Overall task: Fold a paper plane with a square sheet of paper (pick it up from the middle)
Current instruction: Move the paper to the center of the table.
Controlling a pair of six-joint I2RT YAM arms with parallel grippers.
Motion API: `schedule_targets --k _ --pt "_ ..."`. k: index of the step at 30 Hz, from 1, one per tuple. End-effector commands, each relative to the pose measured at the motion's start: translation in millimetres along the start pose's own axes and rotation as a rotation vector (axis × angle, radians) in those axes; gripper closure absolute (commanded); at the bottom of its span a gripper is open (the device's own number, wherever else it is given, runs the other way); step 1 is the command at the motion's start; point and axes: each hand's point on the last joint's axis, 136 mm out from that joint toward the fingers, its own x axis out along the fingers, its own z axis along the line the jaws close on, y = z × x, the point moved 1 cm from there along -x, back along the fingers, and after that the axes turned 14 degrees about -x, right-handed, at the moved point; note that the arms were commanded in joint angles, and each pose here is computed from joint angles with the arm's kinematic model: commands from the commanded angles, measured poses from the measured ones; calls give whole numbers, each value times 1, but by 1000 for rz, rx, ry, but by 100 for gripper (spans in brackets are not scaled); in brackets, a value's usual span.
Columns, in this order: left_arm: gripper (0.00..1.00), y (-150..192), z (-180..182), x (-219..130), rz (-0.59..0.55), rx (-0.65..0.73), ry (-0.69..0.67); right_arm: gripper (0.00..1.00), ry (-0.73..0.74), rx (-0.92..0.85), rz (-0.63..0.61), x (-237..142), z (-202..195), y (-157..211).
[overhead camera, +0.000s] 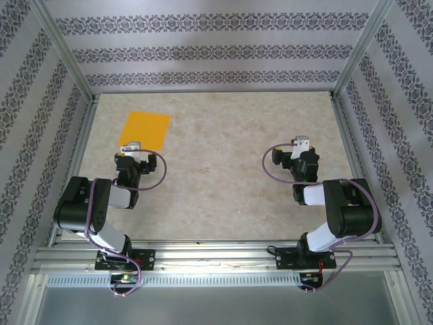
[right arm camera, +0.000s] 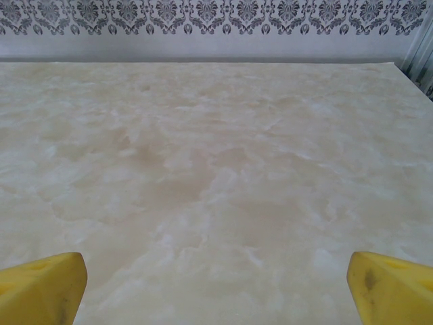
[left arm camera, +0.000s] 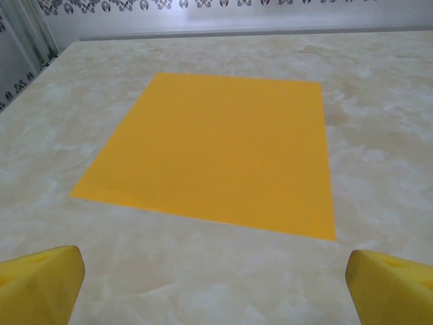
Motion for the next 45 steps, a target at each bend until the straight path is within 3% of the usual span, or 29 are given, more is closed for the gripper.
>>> schedule_targets --k 1,7,9,15,19,22,30,33,41,45 --pt "1 -22 -1 -1 -31 -16 -5 2 14 -17 -43 -3 -2 -15" --pt "1 -56 11 -13 -1 -76 -133 2 22 6 -10 -17 -6 -28" --pt "1 -67 5 -14 -7 -72 -104 2 39 31 48 -18 -11 -24" --pt "1 -92 -28 4 78 -55 23 2 53 34 22 -14 -13 -23" --pt "1 -103 -41 28 184 -154 49 2 35 9 29 -9 -11 -22" --pt "1 -98 -52 53 332 -202 91 2 54 15 3 -7 -14 -22" --pt "1 -46 -54 118 772 -253 9 2 -1 2 19 -15 -8 -46" --pt "1 -33 -50 132 841 -257 -32 2 -54 59 23 -26 -2 -63" --pt "1 -1 -47 148 963 -273 -70 2 -132 293 246 -38 7 -76" --pt "1 9 -52 146 995 -298 -33 2 -356 500 202 -43 25 -97"
